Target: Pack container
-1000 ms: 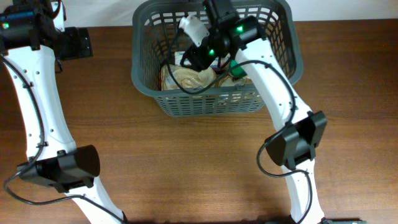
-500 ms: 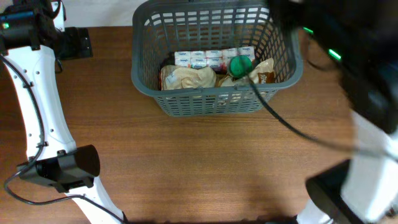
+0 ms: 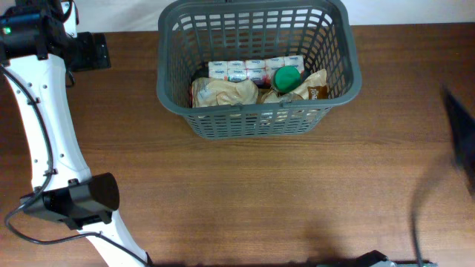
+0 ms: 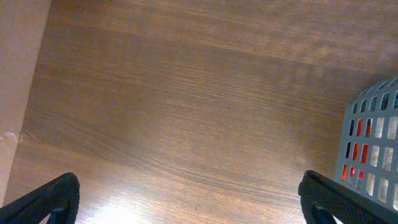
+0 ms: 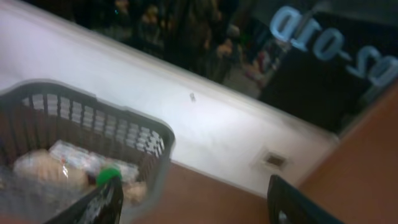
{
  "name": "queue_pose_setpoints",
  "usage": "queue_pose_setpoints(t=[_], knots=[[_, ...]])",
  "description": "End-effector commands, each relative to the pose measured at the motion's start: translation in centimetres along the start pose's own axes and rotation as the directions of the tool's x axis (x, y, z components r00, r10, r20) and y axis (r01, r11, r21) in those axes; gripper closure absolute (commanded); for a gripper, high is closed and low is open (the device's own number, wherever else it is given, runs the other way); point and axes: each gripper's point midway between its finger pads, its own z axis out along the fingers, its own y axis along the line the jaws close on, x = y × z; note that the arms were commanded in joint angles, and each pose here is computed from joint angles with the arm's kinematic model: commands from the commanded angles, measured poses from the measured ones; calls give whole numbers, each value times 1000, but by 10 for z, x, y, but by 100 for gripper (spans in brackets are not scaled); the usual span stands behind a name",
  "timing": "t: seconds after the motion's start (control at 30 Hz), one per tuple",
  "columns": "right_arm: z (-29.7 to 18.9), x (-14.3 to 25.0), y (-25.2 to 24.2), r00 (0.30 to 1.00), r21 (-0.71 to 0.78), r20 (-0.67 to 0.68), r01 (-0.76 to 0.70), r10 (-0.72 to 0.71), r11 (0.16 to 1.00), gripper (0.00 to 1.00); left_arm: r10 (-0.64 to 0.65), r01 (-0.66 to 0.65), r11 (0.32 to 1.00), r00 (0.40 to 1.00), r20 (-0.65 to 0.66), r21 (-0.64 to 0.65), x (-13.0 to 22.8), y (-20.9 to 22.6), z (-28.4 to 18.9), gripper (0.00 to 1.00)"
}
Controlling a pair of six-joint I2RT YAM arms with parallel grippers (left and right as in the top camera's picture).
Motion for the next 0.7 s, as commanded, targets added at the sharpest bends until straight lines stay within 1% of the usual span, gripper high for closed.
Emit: queue_pose_setpoints(t=[0.0,0.1,0.13,0.17,0.27,0.43,0.5,0.6,0.67], knots=[[-59,36,-19,993,61,4,-119,119,991,30,-16,16,1000,1000,-2,-6,0,2,1,1],[-91,65,-19,981,50,-20,-191,192,980,26,-16,16,1000,1000,-2,-6,0,2,1,1],[-105,76,-20,975,49,-21,-220,221,974,15,-16,16,1000,1000,-2,-6,0,2,1,1],[-111,79,-21,972,51,-11,-233,233,971,1,-16,16,1000,1000,-2,-5,0,2,1,1],[-122,79,-25,969,55,28,-247,246,967,1,-16,16,1000,1000,-2,-6,0,2,1,1],[-122,75,-26,966,51,46,-257,255,965,1,-16,16,1000,1000,-2,-6,0,2,1,1],[-122,73,-21,966,20,49,-256,254,967,1,-16,16,1000,1000,-2,-6,0,2,1,1],[-124,64,2,965,-120,62,-246,254,962,1,-16,16,1000,1000,-2,-6,0,2,1,1],[-125,62,9,965,-163,67,-242,255,956,1,-16,16,1000,1000,-2,-6,0,2,1,1]])
